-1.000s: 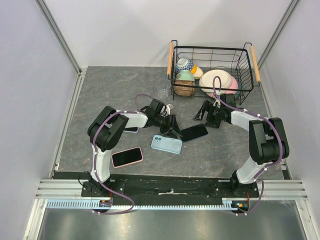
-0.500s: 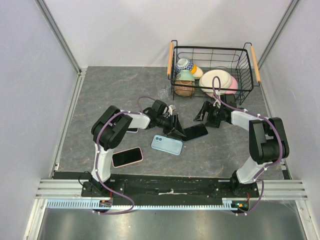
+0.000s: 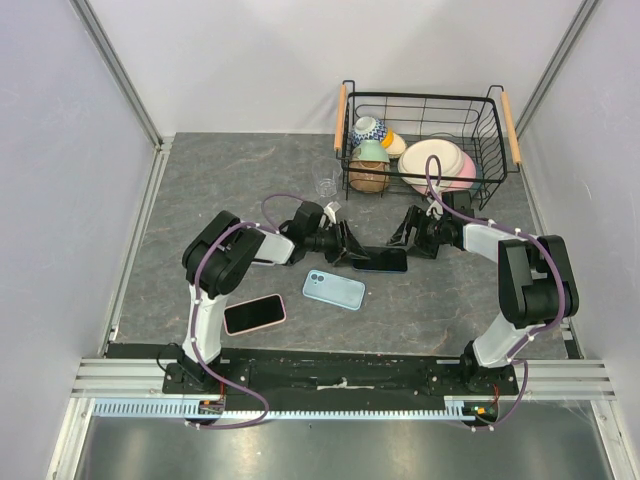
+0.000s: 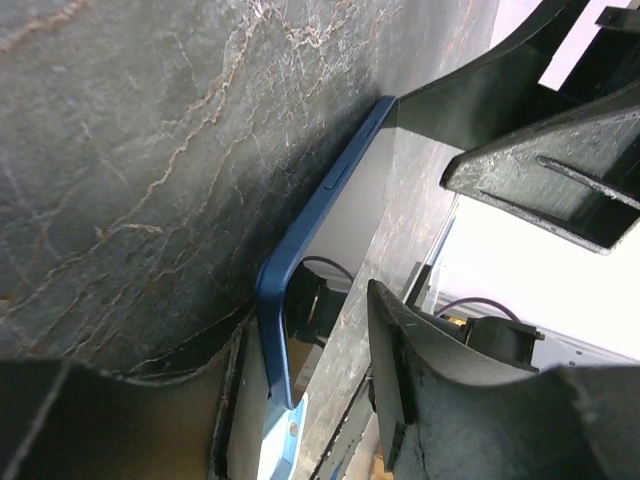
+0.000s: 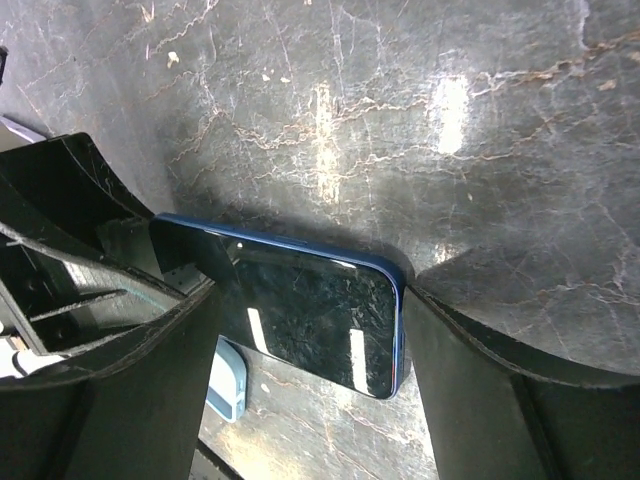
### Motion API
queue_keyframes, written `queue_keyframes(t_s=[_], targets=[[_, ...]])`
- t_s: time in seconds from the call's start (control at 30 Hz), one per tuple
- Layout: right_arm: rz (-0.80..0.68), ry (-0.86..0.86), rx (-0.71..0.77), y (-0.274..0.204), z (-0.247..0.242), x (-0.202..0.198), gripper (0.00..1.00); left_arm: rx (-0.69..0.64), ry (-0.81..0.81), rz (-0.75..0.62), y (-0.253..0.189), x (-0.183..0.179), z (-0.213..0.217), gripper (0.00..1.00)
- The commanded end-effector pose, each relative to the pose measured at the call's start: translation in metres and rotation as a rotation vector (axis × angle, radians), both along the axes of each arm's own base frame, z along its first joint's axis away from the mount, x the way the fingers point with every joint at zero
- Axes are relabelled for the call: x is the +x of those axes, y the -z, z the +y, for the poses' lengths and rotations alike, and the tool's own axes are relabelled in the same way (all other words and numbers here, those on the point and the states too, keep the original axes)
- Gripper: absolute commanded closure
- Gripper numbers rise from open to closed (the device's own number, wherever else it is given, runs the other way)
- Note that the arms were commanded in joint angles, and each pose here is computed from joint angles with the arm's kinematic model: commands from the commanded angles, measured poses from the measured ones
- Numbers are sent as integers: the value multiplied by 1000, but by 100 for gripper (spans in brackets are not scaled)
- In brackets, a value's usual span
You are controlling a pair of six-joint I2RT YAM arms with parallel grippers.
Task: Put the phone into the phone case
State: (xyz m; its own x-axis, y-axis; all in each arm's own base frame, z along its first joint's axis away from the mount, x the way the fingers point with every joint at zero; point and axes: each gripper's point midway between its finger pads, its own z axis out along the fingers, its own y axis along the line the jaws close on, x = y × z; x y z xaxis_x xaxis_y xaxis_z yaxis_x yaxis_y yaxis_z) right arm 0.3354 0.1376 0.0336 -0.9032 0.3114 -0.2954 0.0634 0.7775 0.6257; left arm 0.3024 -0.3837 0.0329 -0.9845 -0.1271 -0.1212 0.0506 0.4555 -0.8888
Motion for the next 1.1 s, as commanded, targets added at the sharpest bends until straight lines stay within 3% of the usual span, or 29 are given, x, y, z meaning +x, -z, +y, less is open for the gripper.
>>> queue_keyframes(t_s=[0.0,0.07,0.3,0.4,0.8,1.07], targets=[[262,-21,-11,41,2,-61,19,-92,-20,-85,-23,12,-12,57],[259,-21,-9,40,3,-59,20,-103,-9,-80,-23,10,-13,61],[250,-20,-12,39,3,-56,19,-157,33,-68,-25,7,-19,92],[244,-17,-15,37,2,-55,18,-163,41,-75,-28,6,-20,98],[165,-34,-48,13,-2,-46,12,58,-11,-250,-49,29,20,98],[83,-40,-95,-13,-5,-31,11,100,-54,-297,-72,35,66,98]])
